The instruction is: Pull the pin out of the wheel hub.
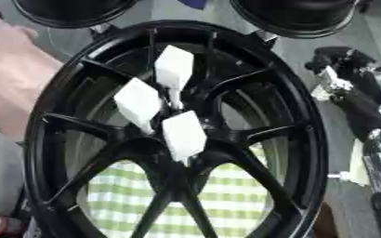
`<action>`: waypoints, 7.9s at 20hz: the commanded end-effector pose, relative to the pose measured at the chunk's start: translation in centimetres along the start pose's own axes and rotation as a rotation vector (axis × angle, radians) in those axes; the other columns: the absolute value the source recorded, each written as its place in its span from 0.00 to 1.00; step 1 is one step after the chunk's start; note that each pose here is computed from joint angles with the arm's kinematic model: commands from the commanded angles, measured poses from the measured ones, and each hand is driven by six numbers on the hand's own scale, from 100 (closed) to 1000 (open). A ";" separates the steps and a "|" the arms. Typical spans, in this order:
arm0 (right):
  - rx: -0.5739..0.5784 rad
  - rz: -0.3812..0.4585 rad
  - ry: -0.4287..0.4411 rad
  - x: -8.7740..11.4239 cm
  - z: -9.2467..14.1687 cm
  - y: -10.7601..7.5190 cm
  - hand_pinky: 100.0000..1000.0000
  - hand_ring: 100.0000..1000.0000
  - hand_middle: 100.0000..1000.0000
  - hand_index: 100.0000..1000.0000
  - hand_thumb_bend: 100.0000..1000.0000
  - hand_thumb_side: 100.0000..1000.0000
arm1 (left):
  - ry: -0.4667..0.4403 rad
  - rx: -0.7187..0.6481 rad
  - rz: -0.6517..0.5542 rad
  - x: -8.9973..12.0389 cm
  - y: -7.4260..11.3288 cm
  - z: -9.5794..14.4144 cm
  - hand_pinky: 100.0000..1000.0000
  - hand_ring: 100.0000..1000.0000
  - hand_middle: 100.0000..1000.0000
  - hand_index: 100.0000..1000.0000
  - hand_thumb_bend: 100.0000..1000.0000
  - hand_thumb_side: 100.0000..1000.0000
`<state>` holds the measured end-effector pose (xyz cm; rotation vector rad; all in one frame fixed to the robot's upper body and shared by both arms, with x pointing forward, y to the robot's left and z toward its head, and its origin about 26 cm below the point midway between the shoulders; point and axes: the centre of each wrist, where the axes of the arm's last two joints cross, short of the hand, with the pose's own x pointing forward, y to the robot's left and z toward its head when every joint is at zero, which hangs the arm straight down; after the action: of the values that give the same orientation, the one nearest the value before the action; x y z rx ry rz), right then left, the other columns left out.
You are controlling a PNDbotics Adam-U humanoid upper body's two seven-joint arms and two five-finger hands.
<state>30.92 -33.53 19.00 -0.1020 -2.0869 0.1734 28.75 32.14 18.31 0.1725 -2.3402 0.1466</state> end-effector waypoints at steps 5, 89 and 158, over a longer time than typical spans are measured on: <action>-0.004 0.007 0.001 0.4 0.1 -0.2 0.90 0.72 0.53 0.67 0.13 0.24 | -0.069 -0.035 -0.049 1.2 0.5 -1.0 0.88 0.57 0.58 0.76 0.00 0.75; 0.074 0.056 0.089 -1.0 1.3 -0.6 0.90 0.71 0.53 0.66 0.13 0.27 | -0.065 -1.683 -0.801 15.2 -15.0 -12.3 0.85 0.74 0.78 0.90 0.00 0.79; 0.082 -0.009 0.101 -1.6 1.2 0.5 0.90 0.71 0.53 0.65 0.12 0.29 | -0.116 -1.665 -1.012 14.2 -15.7 -12.8 0.88 0.84 0.85 0.91 0.08 0.27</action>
<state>30.72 -33.27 16.14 -0.0514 -1.9521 0.2314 30.78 17.34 37.39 0.4032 -1.4788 -2.1567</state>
